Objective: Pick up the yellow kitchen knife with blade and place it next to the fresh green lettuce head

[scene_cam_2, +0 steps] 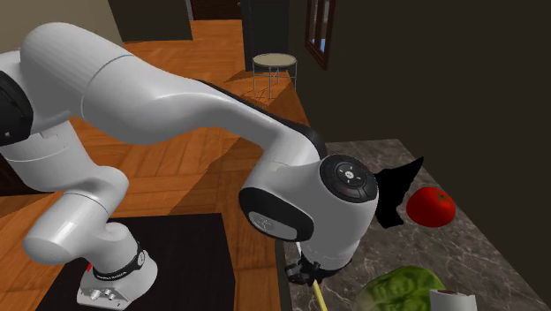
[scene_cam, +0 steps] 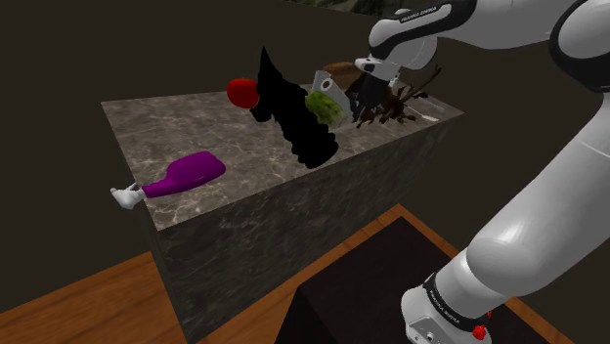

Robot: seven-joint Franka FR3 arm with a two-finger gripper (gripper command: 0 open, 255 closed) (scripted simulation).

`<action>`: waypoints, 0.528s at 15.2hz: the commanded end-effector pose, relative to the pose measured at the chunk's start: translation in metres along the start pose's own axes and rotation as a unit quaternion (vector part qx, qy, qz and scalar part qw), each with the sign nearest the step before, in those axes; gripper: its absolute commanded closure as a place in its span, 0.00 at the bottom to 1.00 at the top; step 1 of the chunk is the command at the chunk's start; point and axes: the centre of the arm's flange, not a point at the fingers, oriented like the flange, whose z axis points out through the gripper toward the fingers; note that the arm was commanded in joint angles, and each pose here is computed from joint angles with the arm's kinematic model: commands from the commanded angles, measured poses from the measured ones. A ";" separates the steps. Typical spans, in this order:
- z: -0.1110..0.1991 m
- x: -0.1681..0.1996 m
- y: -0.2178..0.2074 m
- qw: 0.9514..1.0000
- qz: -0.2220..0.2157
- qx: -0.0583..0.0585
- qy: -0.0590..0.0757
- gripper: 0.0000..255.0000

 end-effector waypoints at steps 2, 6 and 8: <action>0.015 -0.003 0.000 1.000 0.000 0.000 0.000 1.00; 0.036 -0.005 -0.001 1.000 0.000 0.000 0.000 1.00; 0.047 -0.007 -0.001 1.000 0.000 0.000 0.000 1.00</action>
